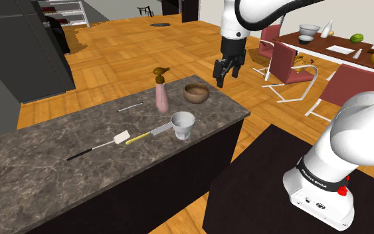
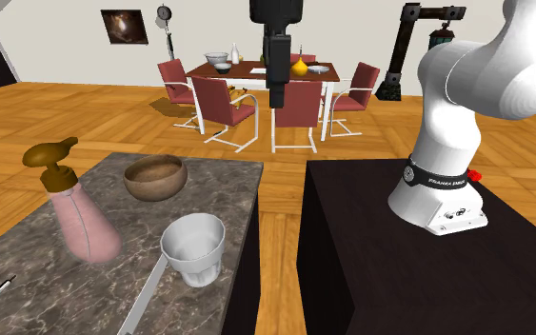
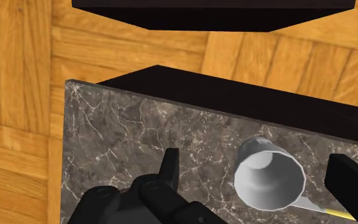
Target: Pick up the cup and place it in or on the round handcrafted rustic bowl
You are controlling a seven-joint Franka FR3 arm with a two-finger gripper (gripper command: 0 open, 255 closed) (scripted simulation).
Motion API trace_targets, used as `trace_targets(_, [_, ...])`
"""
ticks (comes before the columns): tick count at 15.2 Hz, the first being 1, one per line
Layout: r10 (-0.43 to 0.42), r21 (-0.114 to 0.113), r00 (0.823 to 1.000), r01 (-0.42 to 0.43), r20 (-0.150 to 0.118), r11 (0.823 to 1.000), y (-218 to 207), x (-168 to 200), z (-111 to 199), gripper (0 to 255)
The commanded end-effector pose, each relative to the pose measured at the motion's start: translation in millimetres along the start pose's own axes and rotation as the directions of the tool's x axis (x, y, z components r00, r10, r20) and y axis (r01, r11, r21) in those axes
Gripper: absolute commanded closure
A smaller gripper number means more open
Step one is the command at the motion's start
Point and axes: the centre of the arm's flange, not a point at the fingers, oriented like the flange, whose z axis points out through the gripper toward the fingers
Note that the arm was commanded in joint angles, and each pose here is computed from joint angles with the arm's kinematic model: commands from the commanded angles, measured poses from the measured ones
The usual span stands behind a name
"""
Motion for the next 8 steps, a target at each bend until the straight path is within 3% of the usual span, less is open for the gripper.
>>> trace_targets(1, [0.001, -0.009, 1.000, -0.001, -0.004, 1.000, -18, 10, 19, 0])
trace_targets(8, [0.002, -0.041, 1.000, -0.002, -0.011, 0.999, -70, 54, 84, 0])
